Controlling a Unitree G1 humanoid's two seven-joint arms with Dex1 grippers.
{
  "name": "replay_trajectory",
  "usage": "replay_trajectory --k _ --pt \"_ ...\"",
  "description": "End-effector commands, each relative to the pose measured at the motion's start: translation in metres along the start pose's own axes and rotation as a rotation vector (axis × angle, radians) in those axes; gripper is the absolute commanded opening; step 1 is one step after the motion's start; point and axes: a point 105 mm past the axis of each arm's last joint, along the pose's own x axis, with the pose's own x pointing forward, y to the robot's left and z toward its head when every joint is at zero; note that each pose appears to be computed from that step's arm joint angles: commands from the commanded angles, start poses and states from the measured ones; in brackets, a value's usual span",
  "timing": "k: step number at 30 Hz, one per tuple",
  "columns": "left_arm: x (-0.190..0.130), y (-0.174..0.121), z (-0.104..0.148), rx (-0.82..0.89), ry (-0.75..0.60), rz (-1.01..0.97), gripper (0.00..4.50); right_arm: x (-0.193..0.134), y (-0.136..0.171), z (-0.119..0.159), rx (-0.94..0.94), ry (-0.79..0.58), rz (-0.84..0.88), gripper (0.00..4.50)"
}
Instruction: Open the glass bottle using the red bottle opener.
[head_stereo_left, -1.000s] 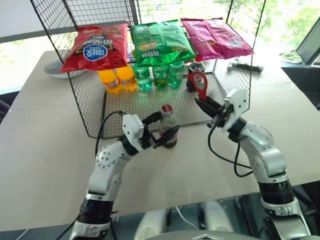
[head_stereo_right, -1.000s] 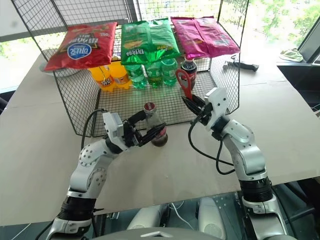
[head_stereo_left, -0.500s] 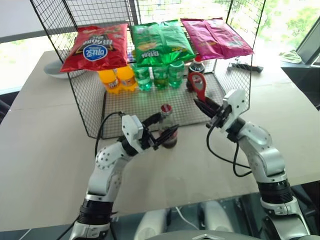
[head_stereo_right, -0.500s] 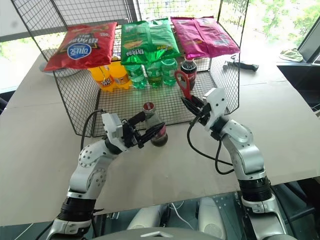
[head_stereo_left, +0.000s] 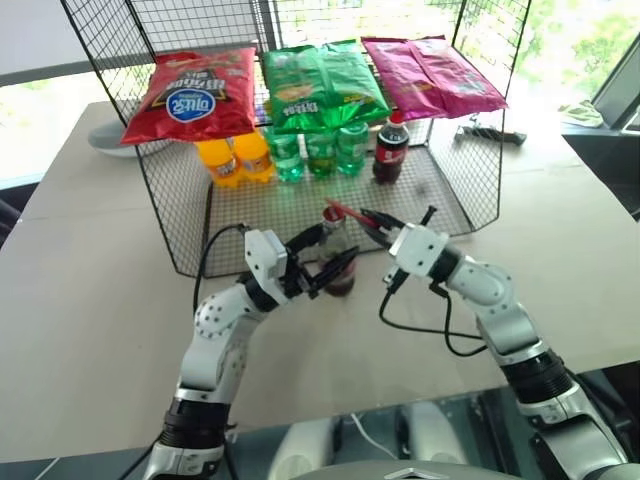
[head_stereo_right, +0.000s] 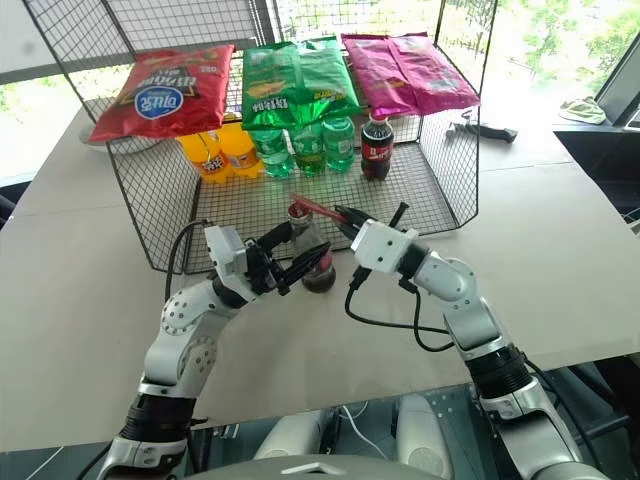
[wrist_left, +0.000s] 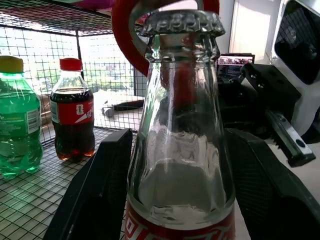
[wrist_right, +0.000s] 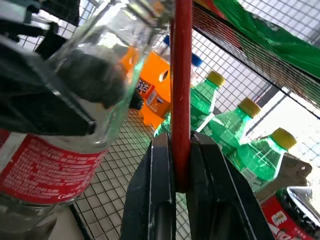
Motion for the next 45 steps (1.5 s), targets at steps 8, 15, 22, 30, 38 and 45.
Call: replay_trajectory --k 8,15,22,30,38,45 --pt "0.005 -0.001 0.009 0.018 -0.039 0.002 2.60 0.003 0.003 0.015 -0.317 -0.115 -0.037 0.00" --pt "0.005 -0.002 0.009 0.014 -0.037 0.004 2.60 0.005 0.013 0.008 -0.414 -0.148 -0.038 0.00" --pt "0.007 -0.003 0.008 0.008 -0.036 0.003 2.60 0.011 0.022 0.006 -0.419 -0.189 -0.020 0.00" --pt "0.008 -0.005 0.008 0.003 -0.037 0.000 2.60 0.013 0.024 0.005 -0.444 -0.200 -0.009 0.00" --pt "0.009 -0.006 0.007 -0.001 -0.035 0.000 2.60 0.013 0.021 0.009 -0.495 -0.218 0.015 0.00" --pt "0.008 -0.008 0.007 -0.004 -0.034 0.001 2.60 0.012 0.010 0.011 -0.556 -0.223 0.027 0.00"
